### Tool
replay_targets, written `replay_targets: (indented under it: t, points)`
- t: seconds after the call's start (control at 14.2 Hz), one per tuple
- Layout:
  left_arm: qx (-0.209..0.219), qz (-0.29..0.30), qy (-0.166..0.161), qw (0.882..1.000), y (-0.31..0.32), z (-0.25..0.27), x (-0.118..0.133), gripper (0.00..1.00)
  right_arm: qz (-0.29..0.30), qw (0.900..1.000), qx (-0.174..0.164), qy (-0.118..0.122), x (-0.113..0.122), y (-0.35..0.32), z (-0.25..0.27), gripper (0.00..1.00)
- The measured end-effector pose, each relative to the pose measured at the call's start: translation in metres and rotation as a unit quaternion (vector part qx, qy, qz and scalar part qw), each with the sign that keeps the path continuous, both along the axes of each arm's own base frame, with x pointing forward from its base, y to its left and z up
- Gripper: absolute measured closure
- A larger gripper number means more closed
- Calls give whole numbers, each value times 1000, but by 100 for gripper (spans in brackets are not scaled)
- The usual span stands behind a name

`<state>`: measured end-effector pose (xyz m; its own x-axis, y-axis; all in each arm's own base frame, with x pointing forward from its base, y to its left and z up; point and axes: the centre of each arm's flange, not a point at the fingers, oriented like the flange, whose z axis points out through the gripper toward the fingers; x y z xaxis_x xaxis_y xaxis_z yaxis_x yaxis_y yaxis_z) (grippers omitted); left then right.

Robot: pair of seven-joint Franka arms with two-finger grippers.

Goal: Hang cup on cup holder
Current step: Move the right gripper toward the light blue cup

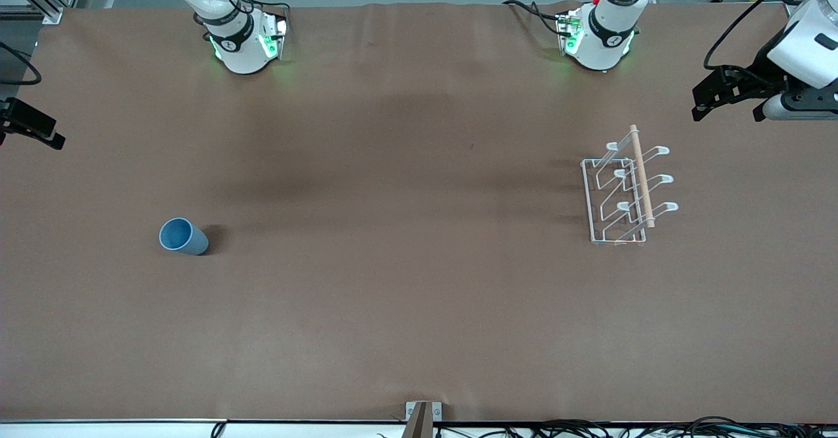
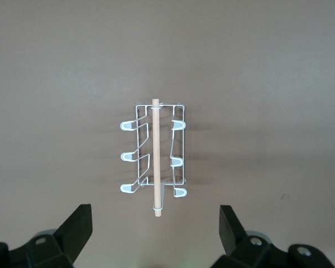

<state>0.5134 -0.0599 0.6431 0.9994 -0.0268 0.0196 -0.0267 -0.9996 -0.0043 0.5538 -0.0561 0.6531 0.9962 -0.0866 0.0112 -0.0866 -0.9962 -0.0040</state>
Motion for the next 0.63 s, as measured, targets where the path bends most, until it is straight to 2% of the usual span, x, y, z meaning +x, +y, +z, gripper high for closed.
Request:
replay_targets:
  t: [0.63]
  points:
    - [-1, 11, -8, 1000, 12, 7, 2, 0, 0, 1000, 0, 3, 1, 0, -3, 1]
